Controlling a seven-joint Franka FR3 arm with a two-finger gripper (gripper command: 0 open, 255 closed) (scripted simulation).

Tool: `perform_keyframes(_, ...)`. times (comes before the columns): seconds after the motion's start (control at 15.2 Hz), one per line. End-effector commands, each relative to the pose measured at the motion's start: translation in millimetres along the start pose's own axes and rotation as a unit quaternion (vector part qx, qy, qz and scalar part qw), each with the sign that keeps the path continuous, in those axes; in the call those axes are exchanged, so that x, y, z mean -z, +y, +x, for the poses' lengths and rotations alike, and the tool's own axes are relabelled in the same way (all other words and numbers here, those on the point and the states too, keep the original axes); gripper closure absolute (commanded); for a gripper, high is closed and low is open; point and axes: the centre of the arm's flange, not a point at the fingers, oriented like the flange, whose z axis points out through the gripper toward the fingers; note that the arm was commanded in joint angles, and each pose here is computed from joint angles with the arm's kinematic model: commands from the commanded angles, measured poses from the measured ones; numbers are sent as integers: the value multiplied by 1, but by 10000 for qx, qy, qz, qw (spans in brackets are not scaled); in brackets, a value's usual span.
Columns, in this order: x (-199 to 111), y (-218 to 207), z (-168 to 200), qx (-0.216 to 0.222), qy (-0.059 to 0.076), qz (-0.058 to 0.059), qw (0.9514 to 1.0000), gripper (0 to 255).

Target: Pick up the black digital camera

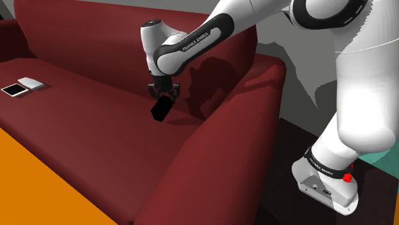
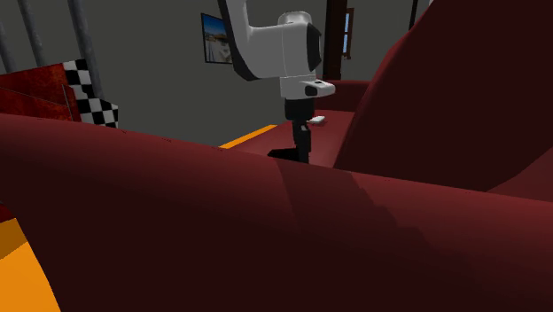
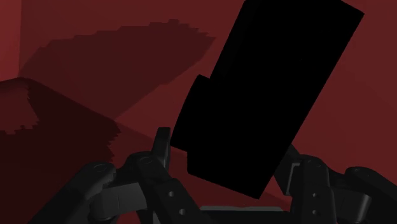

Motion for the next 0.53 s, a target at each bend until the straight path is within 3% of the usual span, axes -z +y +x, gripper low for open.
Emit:
perform_keyframes(0.0, 11, 0, 1, 0, 0, 0, 10000, 255)
perform_keyframes(0.46, 47, 0, 4, 0, 0, 0, 10000, 255)
